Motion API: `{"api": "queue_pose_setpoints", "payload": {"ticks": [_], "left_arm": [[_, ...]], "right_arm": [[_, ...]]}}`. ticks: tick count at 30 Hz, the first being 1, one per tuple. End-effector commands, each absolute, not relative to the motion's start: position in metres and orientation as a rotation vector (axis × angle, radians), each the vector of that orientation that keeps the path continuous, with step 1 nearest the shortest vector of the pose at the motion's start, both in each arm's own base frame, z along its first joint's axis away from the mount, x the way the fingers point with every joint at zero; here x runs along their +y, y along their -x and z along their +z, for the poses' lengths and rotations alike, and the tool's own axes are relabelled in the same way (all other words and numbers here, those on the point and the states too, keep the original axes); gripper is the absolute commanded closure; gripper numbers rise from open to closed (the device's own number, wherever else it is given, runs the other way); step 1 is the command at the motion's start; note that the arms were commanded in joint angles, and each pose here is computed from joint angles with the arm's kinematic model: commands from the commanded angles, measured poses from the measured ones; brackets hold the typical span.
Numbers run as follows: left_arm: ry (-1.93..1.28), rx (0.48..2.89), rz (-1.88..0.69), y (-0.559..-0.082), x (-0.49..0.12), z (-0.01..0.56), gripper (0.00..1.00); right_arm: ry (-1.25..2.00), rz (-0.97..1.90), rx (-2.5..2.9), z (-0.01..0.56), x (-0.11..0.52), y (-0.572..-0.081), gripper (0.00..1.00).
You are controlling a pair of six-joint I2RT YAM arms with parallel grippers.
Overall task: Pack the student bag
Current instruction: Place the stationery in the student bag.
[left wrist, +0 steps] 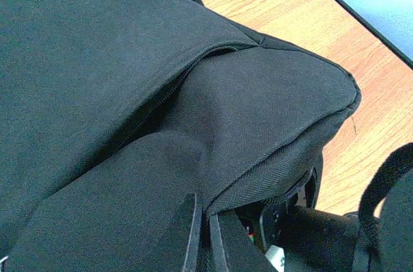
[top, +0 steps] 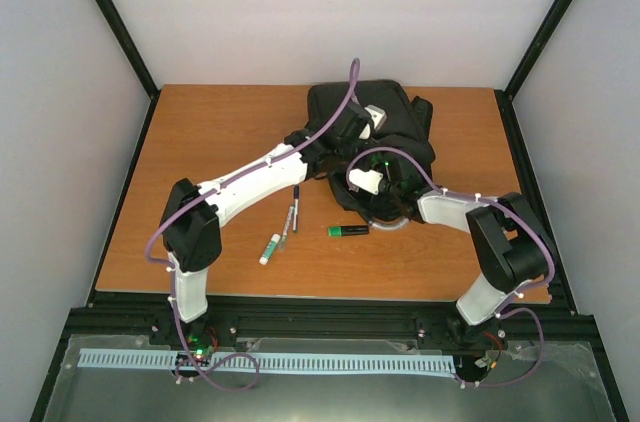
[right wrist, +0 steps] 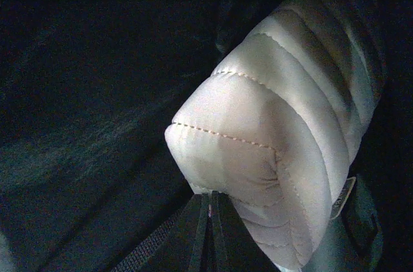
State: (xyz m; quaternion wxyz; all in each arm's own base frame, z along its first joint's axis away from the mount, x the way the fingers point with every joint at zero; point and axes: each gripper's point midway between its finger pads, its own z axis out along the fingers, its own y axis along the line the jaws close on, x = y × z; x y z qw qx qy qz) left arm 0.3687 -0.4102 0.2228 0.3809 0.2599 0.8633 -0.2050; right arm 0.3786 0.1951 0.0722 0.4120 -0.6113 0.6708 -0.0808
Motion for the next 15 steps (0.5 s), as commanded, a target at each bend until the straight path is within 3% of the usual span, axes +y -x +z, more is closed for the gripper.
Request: {"api": "queue_pose_setpoints", "payload": {"ticks": [1, 7, 15], "left_arm": [[-0.640, 2.101, -0.643, -0.366, -0.427, 0.270, 0.99], [-0.643, 2.107, -0.623, -0.366, -0.424, 0.267, 0.99], [-0.669, 2.105, -0.552, -0.371, -0.419, 0.261, 0.99]], "right_arm": [[1.457, -0.255, 1.636, 0.085, 0.208, -0.402, 0.97], [1.440, -0.227, 1.687, 0.078, 0.205, -0.395, 0.97], [1.391, -0.112, 1.716, 0.107, 0.191, -0.346, 0.97]]}}
